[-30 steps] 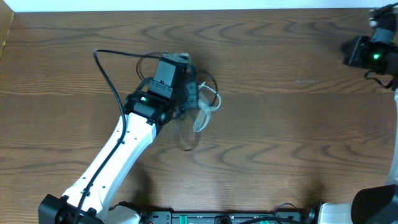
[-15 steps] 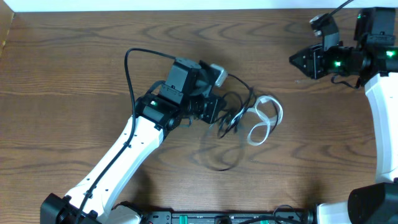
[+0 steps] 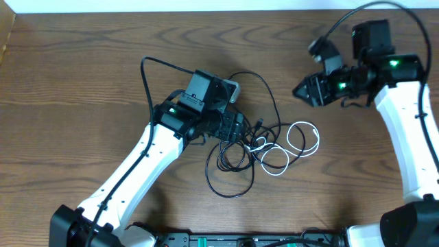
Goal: Untangle cables
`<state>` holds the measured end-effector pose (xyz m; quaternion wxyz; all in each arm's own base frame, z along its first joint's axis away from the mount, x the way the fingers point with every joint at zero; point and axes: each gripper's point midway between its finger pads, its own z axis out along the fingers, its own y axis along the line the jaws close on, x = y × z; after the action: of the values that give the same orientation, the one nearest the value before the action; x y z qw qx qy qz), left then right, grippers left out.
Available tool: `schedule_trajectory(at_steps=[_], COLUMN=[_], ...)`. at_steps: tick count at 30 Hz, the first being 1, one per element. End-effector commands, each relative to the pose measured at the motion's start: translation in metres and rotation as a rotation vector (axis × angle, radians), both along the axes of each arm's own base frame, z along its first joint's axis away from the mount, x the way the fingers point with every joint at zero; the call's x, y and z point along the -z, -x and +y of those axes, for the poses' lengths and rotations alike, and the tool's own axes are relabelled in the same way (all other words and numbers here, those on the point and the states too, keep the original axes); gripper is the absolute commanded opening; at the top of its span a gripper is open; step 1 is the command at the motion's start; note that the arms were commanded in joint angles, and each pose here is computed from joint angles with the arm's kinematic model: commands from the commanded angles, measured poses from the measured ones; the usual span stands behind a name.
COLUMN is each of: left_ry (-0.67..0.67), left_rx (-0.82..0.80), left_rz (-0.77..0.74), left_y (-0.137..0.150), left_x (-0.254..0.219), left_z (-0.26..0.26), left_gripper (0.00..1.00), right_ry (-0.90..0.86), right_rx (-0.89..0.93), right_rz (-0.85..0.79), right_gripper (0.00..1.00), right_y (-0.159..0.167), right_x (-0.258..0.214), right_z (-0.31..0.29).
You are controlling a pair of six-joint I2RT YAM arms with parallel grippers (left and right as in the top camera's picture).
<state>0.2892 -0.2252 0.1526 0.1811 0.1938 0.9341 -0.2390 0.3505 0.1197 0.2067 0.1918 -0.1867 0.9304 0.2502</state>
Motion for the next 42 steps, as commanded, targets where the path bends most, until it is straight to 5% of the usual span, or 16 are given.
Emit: schedule_trajectory(at_steps=[1,10,18,21,42], left_ry=[0.046,-0.085,-0.161,-0.161,-0.148], left_rx=[0.028,-0.011,-0.036,-0.032,0.006], left_rz=[0.083,0.193,0.240,0.249,0.218], left_y=[0.010,0.018,0.013,0.013,0.015], left_x=[0.005,0.056,0.088,0.093,0.092], left_z=[-0.009,0.008,0.014,0.013,-0.002], left_gripper=[0.72,0.65,0.58,0.51,0.49], right_ry=[0.002,-0.092,-0.074,-0.033,-0.026], right_rx=[0.113,0.209,0.325,0.377,0.534], right_rz=[0.175,0.457,0.503,0.498,0.499], right_gripper=[0.48,0.50,0.25,0.25,0.13], right_y=[0.019,0.065,0.075,0.077,0.080], right_x=[0.032,0.083,0.128,0.141,0.169], right_z=[0.003,0.044,0.063,0.059,0.068])
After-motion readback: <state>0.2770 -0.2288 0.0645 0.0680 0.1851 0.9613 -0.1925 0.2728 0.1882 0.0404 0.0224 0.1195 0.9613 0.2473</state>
